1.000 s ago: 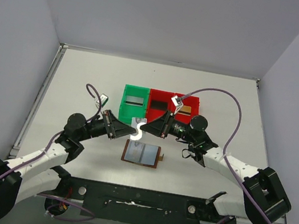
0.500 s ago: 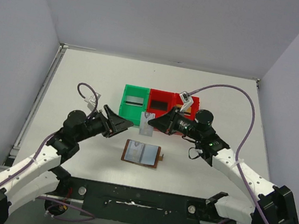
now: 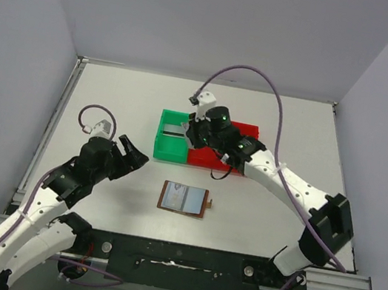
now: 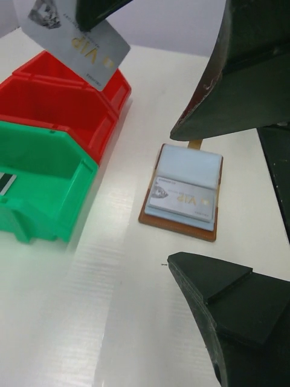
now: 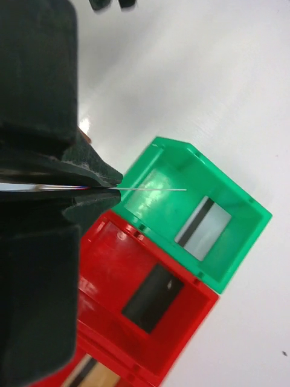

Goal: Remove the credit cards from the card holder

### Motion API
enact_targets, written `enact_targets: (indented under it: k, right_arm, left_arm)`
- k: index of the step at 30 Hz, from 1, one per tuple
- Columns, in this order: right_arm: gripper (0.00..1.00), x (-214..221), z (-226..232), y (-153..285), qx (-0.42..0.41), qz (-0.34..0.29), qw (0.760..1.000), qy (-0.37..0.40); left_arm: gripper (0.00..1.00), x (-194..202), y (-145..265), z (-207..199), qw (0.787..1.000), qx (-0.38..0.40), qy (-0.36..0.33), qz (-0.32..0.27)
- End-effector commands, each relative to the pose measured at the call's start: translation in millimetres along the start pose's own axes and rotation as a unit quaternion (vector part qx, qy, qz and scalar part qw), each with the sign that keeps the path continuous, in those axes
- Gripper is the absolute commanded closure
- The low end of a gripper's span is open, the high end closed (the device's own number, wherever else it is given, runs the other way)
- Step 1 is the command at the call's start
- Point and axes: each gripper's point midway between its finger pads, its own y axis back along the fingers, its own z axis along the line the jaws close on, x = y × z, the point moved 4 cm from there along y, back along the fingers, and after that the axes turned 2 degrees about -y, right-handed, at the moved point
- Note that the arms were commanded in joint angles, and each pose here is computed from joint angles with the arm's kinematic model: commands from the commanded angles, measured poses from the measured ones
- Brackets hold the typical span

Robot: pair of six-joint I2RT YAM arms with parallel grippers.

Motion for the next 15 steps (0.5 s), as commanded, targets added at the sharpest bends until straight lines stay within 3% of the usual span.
enact_targets:
  k: [1,8,15]
  right_arm:
    - [1.00,-26.0,-19.9,-24.2,0.081,0.030,0.985,0.149]
    - [1.00,-29.5,-28.2,-75.3,0.090,0.072,0.964,0.240]
    - [1.00,-24.4,-25.5,-110.5,0.058,0.100,0.948,0.295]
  left_arm:
    - [0.26,-35.4,22.7,-1.5,0.995,-0.054,-0.056,-0.063]
    - [0.25,-64.2,53.8,-4.1,0.984,-0.059,-0.091,-0.143]
    - [0.25,-65.6,55.2,6.3,0.978,-0.091,-0.124,-0.142]
